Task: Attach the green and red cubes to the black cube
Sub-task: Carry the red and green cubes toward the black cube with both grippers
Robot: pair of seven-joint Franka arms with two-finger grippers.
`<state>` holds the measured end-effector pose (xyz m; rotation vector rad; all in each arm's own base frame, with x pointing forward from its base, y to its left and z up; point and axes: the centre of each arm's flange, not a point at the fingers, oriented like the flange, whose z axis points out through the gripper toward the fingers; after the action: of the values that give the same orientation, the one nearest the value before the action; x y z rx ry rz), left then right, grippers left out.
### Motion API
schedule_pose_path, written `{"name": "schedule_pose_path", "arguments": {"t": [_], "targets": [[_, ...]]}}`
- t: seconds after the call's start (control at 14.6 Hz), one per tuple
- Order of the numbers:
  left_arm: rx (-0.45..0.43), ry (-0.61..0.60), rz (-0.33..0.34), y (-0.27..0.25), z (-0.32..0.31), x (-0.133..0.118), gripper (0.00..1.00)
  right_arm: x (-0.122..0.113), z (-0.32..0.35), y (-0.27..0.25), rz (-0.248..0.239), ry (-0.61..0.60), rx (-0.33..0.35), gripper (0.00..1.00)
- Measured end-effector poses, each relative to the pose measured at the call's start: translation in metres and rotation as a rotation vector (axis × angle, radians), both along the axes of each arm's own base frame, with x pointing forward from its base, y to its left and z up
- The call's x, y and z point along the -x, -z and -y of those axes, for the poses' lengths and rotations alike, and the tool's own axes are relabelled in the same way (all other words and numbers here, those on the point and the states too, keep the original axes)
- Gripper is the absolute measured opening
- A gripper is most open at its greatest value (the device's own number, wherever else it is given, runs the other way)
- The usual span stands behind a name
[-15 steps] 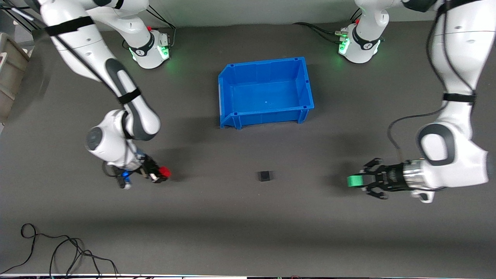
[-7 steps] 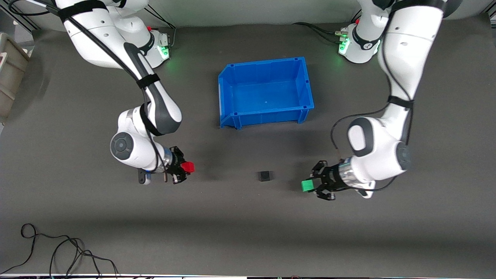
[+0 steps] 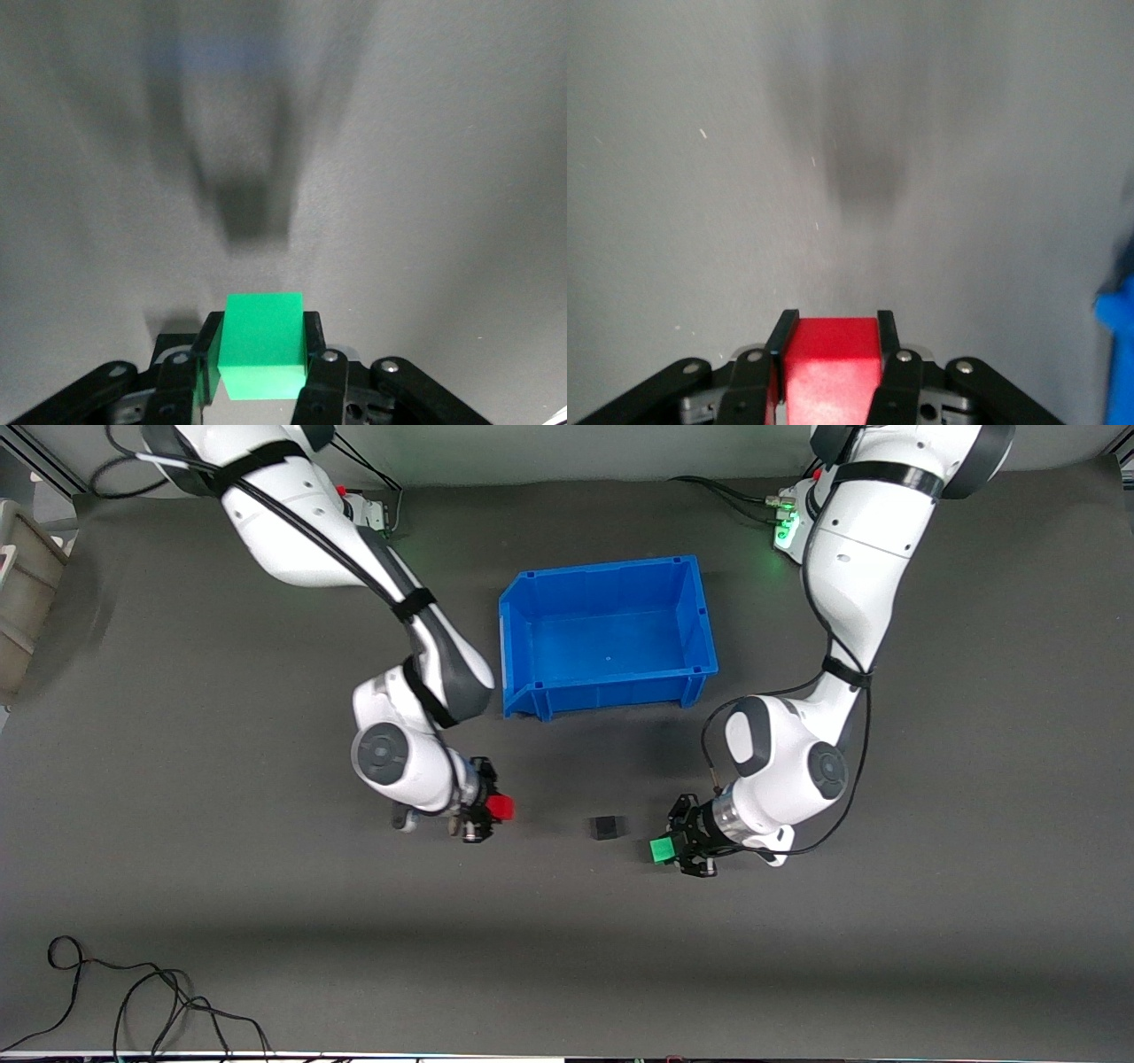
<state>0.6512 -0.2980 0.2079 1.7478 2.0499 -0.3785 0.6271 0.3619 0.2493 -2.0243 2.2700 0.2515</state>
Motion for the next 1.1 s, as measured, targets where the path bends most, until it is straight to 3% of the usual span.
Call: {"name": "schedule_pose_path", "arguments": {"t": [0.34,0.75,1.1], "targets": [[-0.004,0.032,0.0,0.004,0.015,0.008,0.4,0.003,-0.055,0.043,-0.024,0.111,0.007,0.4],[-0.018,0.074,0.009,0.024,0.027,0.03,0.4,0.012,-0.096,0.068,-0.024,0.138,0.004,0.4],[-0.006,0.07,0.012,0.024,0.034,0.034,0.4,0.015,-0.103,0.082,-0.025,0.158,0.005,0.4]]}}
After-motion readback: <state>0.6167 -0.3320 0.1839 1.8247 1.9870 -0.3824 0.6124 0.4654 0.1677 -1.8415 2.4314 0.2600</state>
